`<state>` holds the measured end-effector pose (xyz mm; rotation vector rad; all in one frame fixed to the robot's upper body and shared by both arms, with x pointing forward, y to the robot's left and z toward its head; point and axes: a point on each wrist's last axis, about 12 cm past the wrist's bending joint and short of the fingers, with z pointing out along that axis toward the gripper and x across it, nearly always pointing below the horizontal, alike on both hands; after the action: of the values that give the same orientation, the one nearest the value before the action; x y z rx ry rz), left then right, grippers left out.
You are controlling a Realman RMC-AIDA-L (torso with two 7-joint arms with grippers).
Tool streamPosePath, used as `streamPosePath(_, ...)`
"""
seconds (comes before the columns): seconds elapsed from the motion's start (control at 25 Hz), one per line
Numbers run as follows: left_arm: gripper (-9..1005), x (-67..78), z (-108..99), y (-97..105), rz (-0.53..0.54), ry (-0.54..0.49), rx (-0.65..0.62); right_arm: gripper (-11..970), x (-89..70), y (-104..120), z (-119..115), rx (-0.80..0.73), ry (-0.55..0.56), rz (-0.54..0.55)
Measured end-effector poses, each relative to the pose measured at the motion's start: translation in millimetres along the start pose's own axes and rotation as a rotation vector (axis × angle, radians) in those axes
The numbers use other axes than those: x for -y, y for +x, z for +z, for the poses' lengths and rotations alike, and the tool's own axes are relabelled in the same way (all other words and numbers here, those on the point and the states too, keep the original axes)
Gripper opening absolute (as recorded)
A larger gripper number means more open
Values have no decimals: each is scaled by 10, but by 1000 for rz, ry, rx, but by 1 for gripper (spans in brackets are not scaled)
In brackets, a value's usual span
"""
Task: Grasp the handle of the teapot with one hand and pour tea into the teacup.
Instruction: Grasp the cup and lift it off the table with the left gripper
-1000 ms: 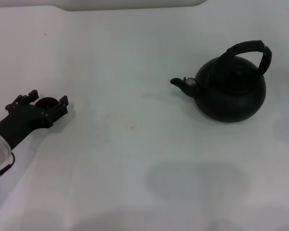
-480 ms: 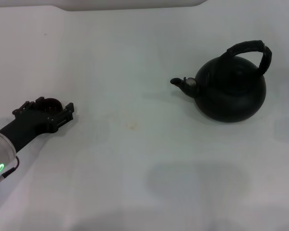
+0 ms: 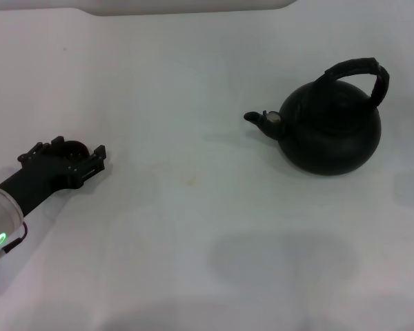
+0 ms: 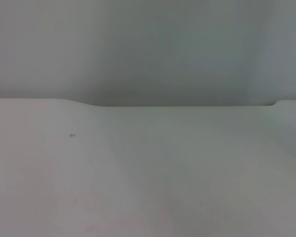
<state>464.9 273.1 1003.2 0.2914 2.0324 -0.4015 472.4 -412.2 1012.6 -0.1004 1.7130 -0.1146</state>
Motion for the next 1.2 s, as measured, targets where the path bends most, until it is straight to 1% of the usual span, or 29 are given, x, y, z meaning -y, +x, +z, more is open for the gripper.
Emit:
streamPosePath(0.56,861,-9,-9,17,-3,-4,-6,389,-17,-25,15,17,-9,0)
streamPosePath(0.96,787,5,-5,23,18,4,-16,389,-13,-17,1,15,-8,0)
streamPosePath(1.2,732,13,-3,23,7,9,-18,389,-11,-10,-8,13,-8,0)
